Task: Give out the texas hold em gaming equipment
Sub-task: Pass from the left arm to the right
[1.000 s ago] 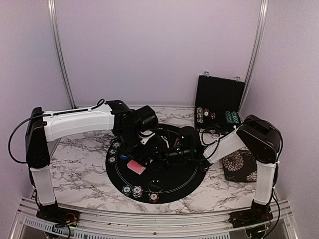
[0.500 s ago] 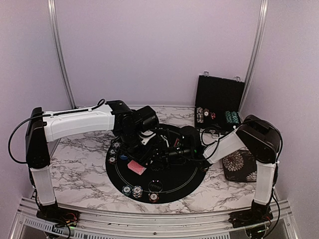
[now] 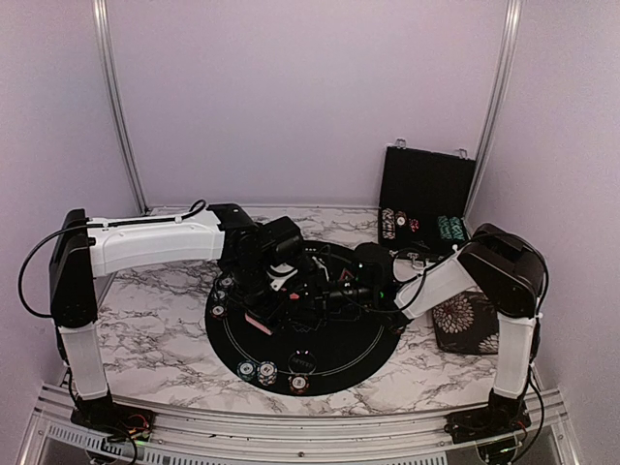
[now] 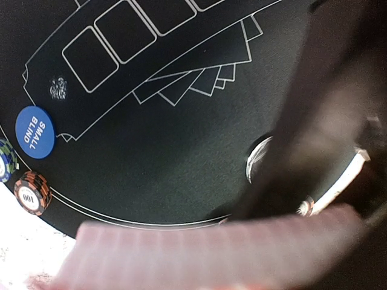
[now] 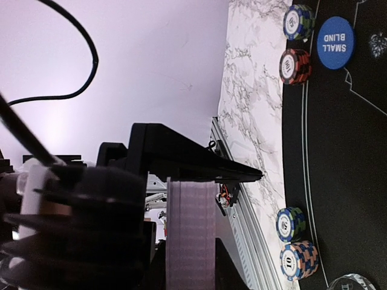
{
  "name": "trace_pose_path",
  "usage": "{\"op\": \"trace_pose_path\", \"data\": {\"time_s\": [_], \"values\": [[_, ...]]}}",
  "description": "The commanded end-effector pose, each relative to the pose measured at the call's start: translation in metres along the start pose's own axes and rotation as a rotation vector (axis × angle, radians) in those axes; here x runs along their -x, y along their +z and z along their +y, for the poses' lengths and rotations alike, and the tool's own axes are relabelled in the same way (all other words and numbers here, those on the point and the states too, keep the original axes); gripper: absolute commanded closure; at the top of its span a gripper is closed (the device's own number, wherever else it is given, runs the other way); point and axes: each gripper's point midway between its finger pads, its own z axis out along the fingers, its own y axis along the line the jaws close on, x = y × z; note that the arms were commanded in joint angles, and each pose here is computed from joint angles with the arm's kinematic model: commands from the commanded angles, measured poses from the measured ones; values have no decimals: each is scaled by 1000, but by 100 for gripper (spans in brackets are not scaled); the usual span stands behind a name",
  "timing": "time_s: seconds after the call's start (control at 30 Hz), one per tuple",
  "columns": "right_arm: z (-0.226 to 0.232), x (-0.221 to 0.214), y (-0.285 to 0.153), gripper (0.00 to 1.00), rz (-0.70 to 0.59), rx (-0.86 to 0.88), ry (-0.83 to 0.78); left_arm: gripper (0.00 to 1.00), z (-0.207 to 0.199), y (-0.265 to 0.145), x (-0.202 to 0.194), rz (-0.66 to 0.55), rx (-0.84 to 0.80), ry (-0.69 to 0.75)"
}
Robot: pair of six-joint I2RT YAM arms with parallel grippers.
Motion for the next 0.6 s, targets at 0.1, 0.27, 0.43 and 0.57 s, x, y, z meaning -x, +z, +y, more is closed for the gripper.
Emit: {"op": "trace_pose_path", "data": {"time_s": [0.1, 0.27, 0.43, 0.57], "values": [[23, 0, 3, 100, 11, 73, -62, 17, -2, -18, 8, -52, -24, -6], [17, 1, 4, 100, 5, 53, -58, 17, -3, -34, 22, -114, -25, -2], [18, 2, 4, 100, 0, 56, -62, 17, -2, -36, 22, -120, -30, -5], [18, 3, 4, 100, -3, 52, -67, 21, -4, -37, 17, -114, -47, 5]]}}
